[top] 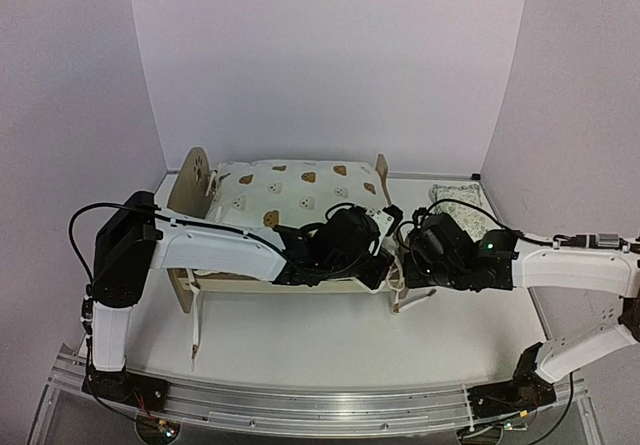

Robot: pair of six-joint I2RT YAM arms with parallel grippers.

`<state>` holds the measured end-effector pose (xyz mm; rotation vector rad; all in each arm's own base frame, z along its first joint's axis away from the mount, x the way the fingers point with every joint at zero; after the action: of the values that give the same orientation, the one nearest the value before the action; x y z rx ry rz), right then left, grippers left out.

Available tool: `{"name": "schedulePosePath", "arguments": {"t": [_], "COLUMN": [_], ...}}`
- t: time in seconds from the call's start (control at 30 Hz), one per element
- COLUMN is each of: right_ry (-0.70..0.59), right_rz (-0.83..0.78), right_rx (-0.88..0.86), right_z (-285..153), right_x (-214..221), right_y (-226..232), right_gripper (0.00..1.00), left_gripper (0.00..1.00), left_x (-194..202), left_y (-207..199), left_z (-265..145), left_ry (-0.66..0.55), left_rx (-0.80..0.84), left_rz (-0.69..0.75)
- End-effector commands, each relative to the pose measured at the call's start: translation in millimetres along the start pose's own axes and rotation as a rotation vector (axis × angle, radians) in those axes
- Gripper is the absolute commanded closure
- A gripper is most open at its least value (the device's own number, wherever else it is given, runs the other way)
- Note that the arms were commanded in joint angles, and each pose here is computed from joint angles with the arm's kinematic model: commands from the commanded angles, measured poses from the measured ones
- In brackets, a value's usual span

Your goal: Set up the pet bed

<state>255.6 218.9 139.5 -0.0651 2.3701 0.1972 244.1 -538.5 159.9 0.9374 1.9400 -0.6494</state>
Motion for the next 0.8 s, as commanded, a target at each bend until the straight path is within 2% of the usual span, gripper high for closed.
{"name": "schedulePosePath", "arguments": {"t": [0.0, 0.2, 0.37, 0.47, 0.53, 0.6, 0.77], "right_ry": [-0.125, -0.107, -0.102, -0.105, -0.106, -0.106, -0.125], "right_rz": [0.045, 0.046, 0.045, 0.047, 0.048, 0.048, 0.057], "right_rx": [-0.138, -0.145, -0.134, -0.131, -0.139, -0.151, -0.177], "right_z": [-26.9, -23.7, -20.2, -19.3, -19.8, -21.7, -30.0], "right_x": [-37.5, -34.4, -32.1, -32.5, -33.2, -35.1, -43.7], "right_y": [26.4, 29.4, 28.9, 28.7, 30.5, 32.6, 36.7], "right_gripper": [1.00, 1.00, 1.00, 1.00, 1.00, 1.00, 1.00], "left_gripper": [1.00, 0.99, 0.87, 0.85, 0.83, 0.78, 0.57], "left_x": [-57.1, -70.4, -61.1, -58.4, -55.3, -49.6, -50.9], "left_y": [13.7, 17.7, 17.9, 14.8, 13.7, 11.0, 2.0], "left_z": [-19.9, -28.3, -24.2, -26.1, -22.0, -20.6, -43.4], "left_ry": [-0.176, -0.244, -0.216, -0.224, -0.214, -0.195, -0.216], "left_rx": [-0.087, -0.102, -0.086, -0.051, -0.046, -0.030, 0.060], "left_rz": [-0.046, -0.090, -0.256, -0.344, -0.354, -0.345, -0.328]}}
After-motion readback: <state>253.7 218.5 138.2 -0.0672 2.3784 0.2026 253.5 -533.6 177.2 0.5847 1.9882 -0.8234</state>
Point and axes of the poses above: each gripper's point midway between its finger pads, its own z axis out along the fingers, its own y axis along the line the jaws close on, x = y × z, the point moved 1 cm from there along -z, back along the fingers, and after that the axes turned 4 degrees about z, right-handed, at the moved point
